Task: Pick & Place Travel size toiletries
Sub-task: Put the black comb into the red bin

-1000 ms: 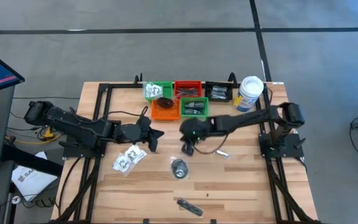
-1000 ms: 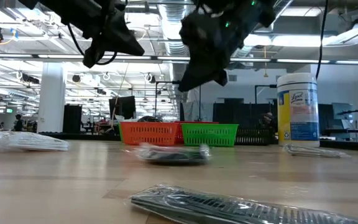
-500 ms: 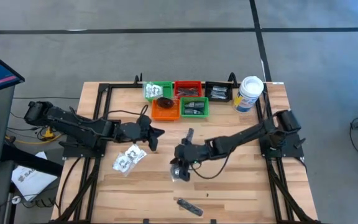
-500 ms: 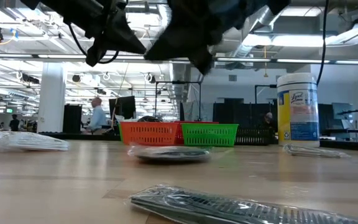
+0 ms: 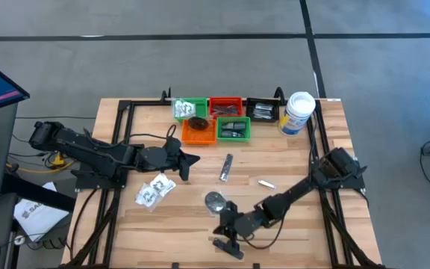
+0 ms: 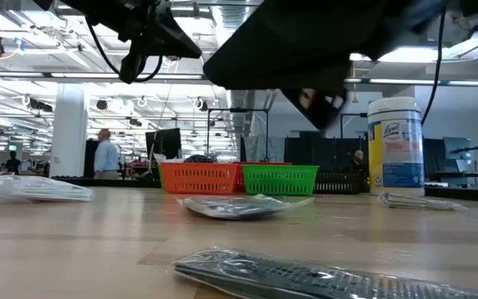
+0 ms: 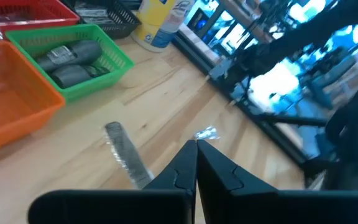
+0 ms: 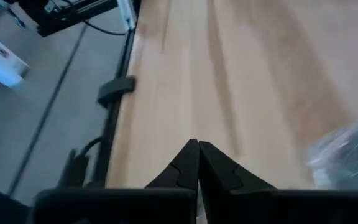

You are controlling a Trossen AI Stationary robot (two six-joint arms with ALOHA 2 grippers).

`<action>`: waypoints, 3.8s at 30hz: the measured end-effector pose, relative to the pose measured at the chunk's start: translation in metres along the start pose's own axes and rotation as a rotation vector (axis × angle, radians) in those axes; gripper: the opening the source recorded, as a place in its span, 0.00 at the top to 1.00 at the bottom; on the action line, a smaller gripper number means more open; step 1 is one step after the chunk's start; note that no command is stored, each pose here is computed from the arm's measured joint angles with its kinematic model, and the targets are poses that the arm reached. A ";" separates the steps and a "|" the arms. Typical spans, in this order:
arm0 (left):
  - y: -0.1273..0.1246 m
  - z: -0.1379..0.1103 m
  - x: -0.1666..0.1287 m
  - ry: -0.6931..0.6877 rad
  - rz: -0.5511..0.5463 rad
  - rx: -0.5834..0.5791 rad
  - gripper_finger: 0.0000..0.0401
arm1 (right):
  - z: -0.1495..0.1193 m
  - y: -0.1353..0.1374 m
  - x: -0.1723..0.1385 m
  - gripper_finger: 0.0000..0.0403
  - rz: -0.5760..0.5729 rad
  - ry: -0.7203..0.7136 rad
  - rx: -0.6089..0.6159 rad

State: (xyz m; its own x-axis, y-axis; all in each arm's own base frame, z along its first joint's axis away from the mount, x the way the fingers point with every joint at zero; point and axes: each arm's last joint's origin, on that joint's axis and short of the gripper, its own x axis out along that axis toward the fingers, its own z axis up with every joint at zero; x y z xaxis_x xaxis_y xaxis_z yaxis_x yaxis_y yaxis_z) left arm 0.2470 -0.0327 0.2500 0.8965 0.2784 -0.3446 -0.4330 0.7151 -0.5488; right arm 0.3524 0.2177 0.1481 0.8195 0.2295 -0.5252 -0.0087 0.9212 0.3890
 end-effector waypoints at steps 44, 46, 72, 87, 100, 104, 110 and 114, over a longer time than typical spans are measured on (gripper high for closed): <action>-0.025 -0.012 -0.015 -0.065 -0.097 -0.118 1.00 | -0.070 0.016 -0.016 1.00 -0.426 0.504 0.140; -0.025 -0.011 -0.015 -0.074 -0.092 -0.120 1.00 | -0.070 0.012 -0.026 1.00 -0.531 0.583 0.190; -0.036 -0.016 -0.023 -0.094 -0.149 -0.136 1.00 | -0.068 -0.019 -0.062 1.00 -0.714 0.426 0.333; -0.040 -0.015 -0.025 -0.109 -0.172 -0.155 1.00 | -0.056 -0.049 -0.058 1.00 -0.617 0.497 0.061; -0.040 -0.015 -0.025 -0.114 -0.173 -0.155 1.00 | -0.046 -0.061 -0.055 1.00 -0.503 0.637 -0.097; -0.040 -0.015 -0.025 -0.127 -0.162 -0.156 1.00 | -0.047 -0.060 -0.056 1.00 -0.485 0.661 -0.164; -0.040 -0.015 -0.025 -0.132 -0.156 -0.157 1.00 | -0.052 -0.054 -0.058 1.00 -0.451 0.689 -0.287; -0.039 -0.014 -0.025 -0.141 -0.148 -0.158 1.00 | -0.048 -0.060 -0.058 1.00 -0.519 0.662 -0.129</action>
State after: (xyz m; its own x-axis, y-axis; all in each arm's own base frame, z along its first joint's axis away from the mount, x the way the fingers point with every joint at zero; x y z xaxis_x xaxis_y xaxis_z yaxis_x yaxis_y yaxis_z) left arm 0.2401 -0.0770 0.2692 0.9508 0.2723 -0.1480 -0.2950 0.6487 -0.7016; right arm 0.2780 0.1643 0.1185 0.2335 -0.1324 -0.9633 0.1776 0.9798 -0.0916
